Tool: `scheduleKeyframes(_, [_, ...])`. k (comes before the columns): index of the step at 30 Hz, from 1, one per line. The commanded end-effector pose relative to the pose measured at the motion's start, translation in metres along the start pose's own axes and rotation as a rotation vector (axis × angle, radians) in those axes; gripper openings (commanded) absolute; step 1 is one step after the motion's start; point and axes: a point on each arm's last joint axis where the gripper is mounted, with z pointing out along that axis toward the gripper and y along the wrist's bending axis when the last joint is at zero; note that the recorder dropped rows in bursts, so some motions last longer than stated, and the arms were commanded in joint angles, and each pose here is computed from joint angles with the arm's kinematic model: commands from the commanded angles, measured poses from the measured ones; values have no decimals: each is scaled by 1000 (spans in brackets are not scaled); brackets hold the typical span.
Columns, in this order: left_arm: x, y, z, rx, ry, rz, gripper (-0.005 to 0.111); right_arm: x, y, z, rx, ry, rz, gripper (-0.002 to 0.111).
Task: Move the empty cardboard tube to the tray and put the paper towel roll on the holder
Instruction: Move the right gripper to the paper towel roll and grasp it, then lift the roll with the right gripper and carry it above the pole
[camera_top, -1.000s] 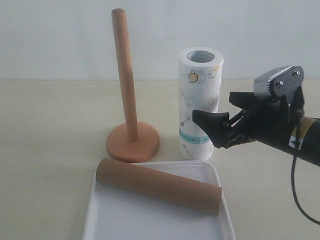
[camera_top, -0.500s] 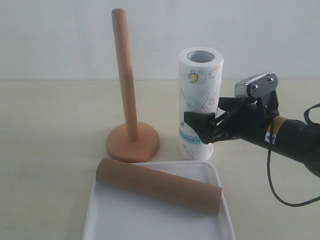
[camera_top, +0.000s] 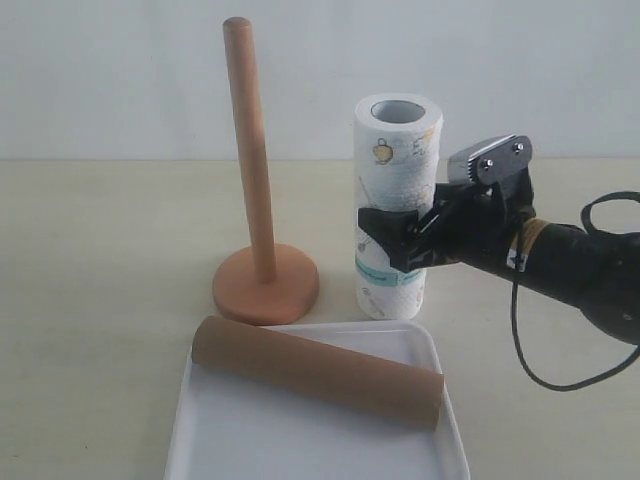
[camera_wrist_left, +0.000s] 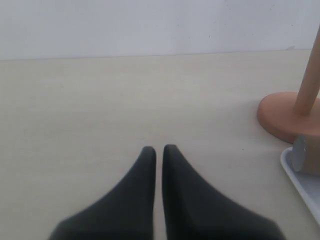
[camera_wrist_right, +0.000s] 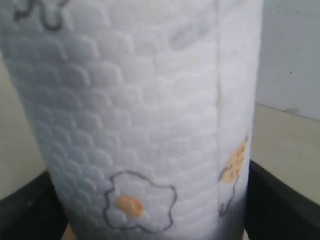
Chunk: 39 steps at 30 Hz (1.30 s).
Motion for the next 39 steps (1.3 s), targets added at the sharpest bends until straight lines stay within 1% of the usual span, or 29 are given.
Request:
scheduleKeyframes(1, [1, 0, 0, -4, 0, 7, 4, 2, 5, 9, -1, 39, -23, 36])
scheduleKeyframes(3, [1, 0, 0, -4, 0, 7, 4, 3, 4, 9, 17, 52, -15, 13])
scheduleKeyframes(4, [1, 0, 0, -4, 0, 7, 4, 4, 4, 9, 21, 58, -11, -1])
scheduleKeyframes(9, [1, 0, 0, -4, 0, 7, 4, 0, 1, 8, 65, 51, 16, 0])
scheduleKeyframes(12, [1, 0, 0, -4, 0, 7, 4, -16, 3, 3, 73, 30, -6, 0])
scheduleKeyframes(16, [1, 0, 0, -4, 0, 7, 4, -53, 9, -12, 97, -19, -33, 0])
scheduleKeyframes(20, [1, 0, 0, -4, 0, 7, 4, -98, 19, -36, 134, -92, -92, 0])
scheduleKeyframes(25, [1, 0, 0, -4, 0, 7, 4, -148, 37, -69, 130, -256, -97, 0])
scheduleKeyframes(28, [1, 0, 0, -4, 0, 7, 4, -176, 51, -94, 121, -366, -130, 0])
scheduleKeyframes(30, [1, 0, 0, -4, 0, 7, 4, -195, 57, -108, 129, -419, -156, 0])
scheduleKeyframes(32, [1, 0, 0, -4, 0, 7, 4, -213, 65, -118, 127, -454, -139, 0])
scheduleKeyframes(35, [1, 0, 0, -4, 0, 7, 4, -237, 78, -125, 110, -493, -134, 0])
scheduleKeyframes(39, [1, 0, 0, -4, 0, 7, 4, -266, 98, -124, 53, -540, -133, 0])
